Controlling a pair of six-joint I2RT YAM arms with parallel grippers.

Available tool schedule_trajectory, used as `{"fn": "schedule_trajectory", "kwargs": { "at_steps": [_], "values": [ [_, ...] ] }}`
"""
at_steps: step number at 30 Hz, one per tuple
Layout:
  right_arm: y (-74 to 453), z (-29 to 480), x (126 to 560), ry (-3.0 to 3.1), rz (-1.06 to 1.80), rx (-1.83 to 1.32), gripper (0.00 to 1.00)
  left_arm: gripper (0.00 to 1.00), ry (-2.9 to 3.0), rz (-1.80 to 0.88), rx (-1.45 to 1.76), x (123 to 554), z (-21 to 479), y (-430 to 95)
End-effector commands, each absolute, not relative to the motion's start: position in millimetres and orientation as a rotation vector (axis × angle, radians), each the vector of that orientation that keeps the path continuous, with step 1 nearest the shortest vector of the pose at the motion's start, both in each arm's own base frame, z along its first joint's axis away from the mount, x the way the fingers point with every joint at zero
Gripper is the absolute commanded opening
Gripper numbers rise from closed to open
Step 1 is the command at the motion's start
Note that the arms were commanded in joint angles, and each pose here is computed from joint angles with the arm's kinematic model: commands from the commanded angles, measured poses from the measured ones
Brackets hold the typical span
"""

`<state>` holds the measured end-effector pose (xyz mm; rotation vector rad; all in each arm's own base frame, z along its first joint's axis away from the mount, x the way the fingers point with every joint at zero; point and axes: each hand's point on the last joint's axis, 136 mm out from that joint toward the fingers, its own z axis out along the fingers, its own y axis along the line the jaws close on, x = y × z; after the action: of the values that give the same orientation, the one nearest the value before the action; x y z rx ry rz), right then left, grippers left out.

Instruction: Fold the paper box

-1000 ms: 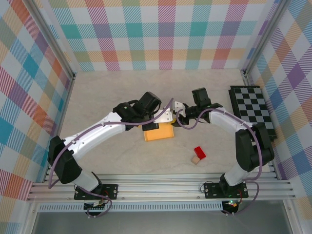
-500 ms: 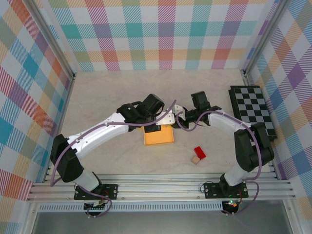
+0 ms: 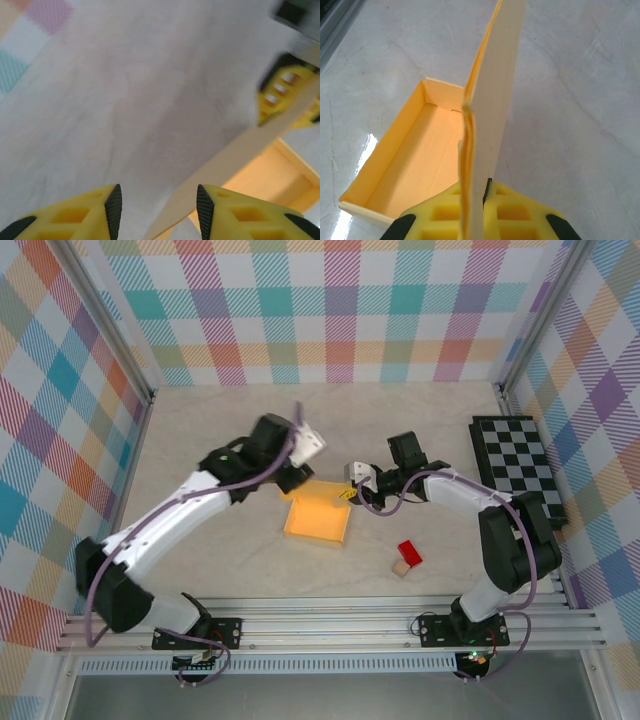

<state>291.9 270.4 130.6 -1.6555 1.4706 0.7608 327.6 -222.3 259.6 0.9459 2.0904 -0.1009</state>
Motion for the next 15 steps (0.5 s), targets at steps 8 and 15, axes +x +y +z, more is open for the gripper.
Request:
{"fn": "schedule_trajectory", "kwargs": {
  "at_steps": [8, 15],
  "values": [
    [266, 143, 299, 1.378, 0.613, -1.677, 0.04, 0.64, 2.452, -0.383, -0.303, 357, 247, -115],
    [263, 140, 296, 1.372, 0.598, -1.699, 0.04, 0.65, 2.652, -0.632, -0.587, 388, 185, -135]
  ]
}}
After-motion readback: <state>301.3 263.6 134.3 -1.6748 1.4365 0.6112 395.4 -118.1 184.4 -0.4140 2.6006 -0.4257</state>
